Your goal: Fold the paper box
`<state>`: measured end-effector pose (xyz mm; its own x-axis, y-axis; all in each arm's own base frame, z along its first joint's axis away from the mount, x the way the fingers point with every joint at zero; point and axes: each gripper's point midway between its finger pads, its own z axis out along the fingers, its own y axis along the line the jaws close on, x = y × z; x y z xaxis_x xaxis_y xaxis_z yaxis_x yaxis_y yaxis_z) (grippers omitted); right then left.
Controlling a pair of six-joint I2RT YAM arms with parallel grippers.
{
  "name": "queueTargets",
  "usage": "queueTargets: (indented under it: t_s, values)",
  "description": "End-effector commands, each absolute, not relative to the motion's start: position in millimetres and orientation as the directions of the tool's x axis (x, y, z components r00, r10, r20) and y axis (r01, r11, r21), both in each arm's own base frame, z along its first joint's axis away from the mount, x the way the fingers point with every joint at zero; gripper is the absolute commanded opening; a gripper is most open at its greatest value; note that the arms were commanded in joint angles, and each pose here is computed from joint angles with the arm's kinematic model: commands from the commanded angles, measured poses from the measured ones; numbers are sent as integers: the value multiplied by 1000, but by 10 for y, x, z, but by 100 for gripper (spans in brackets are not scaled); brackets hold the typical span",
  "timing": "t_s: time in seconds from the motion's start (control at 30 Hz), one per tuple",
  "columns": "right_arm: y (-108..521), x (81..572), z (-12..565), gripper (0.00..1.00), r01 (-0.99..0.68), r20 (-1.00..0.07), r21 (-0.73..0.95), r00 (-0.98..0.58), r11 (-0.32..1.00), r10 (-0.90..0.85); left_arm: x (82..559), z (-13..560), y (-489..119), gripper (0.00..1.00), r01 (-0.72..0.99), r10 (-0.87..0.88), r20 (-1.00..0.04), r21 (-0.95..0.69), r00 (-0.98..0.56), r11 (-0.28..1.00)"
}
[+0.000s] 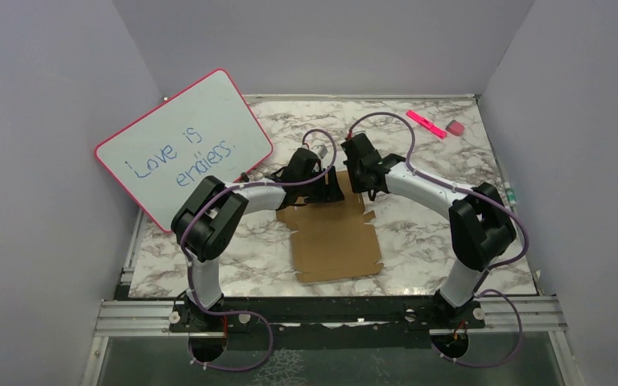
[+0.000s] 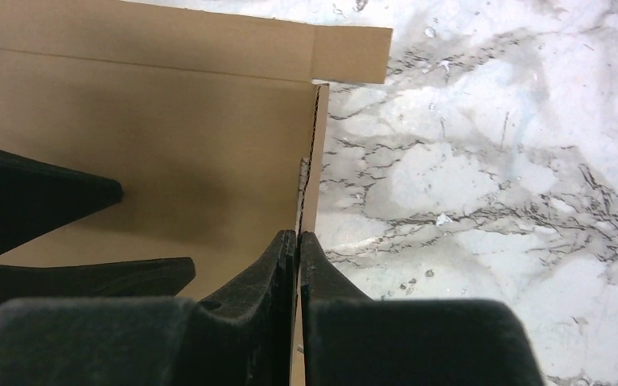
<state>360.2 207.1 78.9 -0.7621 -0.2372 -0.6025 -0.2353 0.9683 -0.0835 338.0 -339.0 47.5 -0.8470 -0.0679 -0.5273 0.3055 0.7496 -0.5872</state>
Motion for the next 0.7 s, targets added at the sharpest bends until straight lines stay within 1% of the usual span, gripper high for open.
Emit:
queueTargets:
  t_s: [0.0, 0.13, 0.27, 0.37, 0.43, 0.67]
  values:
    - [1961, 3638, 883, 11, -180, -616, -152, -751, 972, -235, 3310, 462, -3413, 68, 309, -63, -517, -600, -854, 738]
    - [1948, 3610, 931, 14, -193, -614, -157, -749, 969, -248, 3315, 615, -3422, 68, 322, -72, -534, -607, -843, 726]
    - [1925, 3579, 1066, 20, -199, -640, -143, -728, 969, -244, 3346, 852, -3333, 69, 337, -82, -572, -586, -816, 737]
    - [1948, 3540, 1206, 32, -225, -676, -111, -697, 968, -239, 3403, 1026, -3169, 71, 327, -109, -595, -574, -796, 750]
    - [1955, 3510, 1293, 38, -240, -697, -95, -677, 966, -236, 3448, 1127, -3000, 72, 308, -133, -608, -564, -782, 766]
    - [2037, 3448, 1547, 56, -313, -764, -25, -607, 949, -220, 3535, 1309, -2225, 75, 190, -205, -627, -503, -752, 843]
